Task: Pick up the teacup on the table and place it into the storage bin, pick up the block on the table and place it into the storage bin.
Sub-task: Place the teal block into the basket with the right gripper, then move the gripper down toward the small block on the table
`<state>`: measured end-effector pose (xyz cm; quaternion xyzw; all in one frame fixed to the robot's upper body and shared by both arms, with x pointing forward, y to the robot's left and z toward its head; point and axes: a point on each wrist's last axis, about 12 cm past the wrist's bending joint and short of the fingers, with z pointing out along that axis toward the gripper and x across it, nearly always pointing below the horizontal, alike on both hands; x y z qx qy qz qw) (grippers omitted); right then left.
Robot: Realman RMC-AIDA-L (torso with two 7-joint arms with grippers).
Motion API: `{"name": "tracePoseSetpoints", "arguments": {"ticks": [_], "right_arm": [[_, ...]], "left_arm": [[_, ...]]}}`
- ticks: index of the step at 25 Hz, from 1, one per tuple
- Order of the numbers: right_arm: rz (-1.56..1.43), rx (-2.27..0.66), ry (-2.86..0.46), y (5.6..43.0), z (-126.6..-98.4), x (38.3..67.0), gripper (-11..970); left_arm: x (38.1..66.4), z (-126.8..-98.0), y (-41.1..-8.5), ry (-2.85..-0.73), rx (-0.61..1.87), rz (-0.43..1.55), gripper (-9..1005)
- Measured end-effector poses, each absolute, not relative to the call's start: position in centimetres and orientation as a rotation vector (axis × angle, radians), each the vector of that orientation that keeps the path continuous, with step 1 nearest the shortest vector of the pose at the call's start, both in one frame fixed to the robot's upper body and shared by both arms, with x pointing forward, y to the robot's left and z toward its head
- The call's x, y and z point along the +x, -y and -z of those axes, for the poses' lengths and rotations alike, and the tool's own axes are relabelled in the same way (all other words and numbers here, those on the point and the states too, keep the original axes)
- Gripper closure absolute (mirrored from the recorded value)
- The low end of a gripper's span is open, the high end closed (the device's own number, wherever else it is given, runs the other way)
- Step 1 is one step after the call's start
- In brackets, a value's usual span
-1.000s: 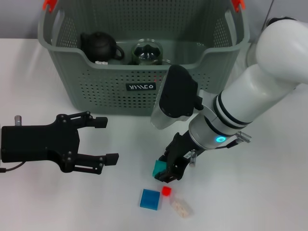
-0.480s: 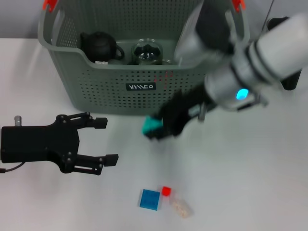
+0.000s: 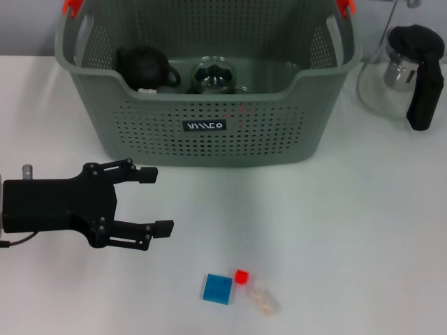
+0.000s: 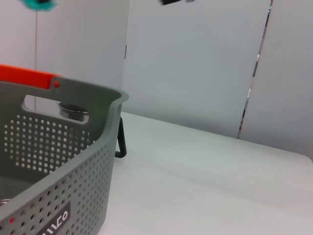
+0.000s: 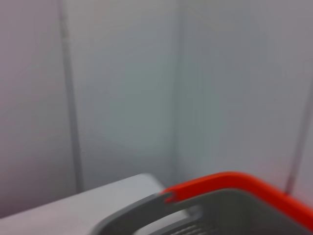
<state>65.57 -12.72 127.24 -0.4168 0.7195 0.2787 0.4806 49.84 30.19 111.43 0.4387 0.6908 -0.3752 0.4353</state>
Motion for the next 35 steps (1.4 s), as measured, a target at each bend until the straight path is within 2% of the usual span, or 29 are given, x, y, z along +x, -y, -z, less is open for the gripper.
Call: {"name": "tracePoseSetpoints", "arguments": {"ticks": [5,7,16,21,26,30,35], "right_arm": [[-0.653,-0.938,-1.825,12.4,-125.0,67.6,535],[-0.647,-0.940,-1.840,12.2,-124.3,67.9,504],[-0.608,-0.932,-1.787,12.6,-124.3,67.9,365],[-0.710,-0.975,-1.717,14.5,-124.8,65.6,164],[-0.881,-1.116,-1.776,18.3,-124.1,62.5,1],[-1.027,-1.247,-1.898,20.9,-123.5,59.6,9],[-1.067,-1.310,-2.187,21.8,-121.4,57.8,15]], "left_arm": [[50.0,-111.6,-30.1,-1.718,1.094,0.934,49],[50.0,-111.6,-30.1,-1.717,1.096,0.933,49],[50.3,-111.8,-30.1,-1.710,1.106,0.924,49],[50.4,-111.8,-30.0,-1.710,1.117,0.925,49],[50.2,-111.6,-30.1,-1.718,1.132,0.919,49],[50.0,-111.5,-30.3,-1.720,1.130,0.914,49],[50.0,-111.4,-30.3,-1.725,1.120,0.912,49]]}}
